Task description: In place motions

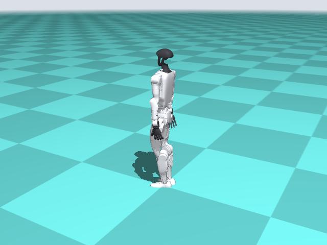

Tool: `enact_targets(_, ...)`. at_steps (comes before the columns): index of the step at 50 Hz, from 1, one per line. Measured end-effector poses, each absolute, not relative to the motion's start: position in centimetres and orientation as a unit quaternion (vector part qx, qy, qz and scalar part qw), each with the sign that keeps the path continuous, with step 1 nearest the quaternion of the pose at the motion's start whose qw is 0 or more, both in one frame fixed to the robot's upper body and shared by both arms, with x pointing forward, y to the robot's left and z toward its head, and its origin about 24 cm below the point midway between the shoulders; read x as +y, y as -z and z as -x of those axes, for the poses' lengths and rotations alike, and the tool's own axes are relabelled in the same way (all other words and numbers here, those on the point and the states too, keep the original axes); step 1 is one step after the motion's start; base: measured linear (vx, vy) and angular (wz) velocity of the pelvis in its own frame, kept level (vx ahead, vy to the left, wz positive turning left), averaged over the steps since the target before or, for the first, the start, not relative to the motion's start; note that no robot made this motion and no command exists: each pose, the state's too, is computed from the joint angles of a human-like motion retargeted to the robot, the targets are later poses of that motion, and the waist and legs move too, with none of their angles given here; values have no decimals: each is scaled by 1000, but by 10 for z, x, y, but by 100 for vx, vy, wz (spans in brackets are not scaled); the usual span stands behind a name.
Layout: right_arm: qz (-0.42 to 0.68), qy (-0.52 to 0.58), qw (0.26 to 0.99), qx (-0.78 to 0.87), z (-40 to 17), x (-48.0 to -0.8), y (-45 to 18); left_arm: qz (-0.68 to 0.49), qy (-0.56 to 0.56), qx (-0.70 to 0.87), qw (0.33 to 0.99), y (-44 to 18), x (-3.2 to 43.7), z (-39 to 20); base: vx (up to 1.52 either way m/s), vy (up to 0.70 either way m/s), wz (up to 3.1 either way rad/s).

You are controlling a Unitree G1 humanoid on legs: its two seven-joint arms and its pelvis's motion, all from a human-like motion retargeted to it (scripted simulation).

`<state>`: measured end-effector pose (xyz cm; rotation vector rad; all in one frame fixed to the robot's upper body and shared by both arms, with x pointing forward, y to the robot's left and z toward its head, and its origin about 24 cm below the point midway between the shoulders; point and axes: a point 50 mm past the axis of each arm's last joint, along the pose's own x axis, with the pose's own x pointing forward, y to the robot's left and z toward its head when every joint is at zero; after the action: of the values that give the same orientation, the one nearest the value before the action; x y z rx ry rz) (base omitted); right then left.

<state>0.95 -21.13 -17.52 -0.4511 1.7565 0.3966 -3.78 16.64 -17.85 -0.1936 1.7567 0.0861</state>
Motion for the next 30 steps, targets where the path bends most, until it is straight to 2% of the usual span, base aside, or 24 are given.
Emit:
enact_targets(14, 204, -206, 639, 713, -41, -196, 177, 79, -37, 758, 647, 180, 170, 28, 0, 0, 0)
enact_targets(30, 204, -182, 600, 752, -14, -209, 175, 60, -37, 759, 647, 180, 168, 30, 0, 0, 0)
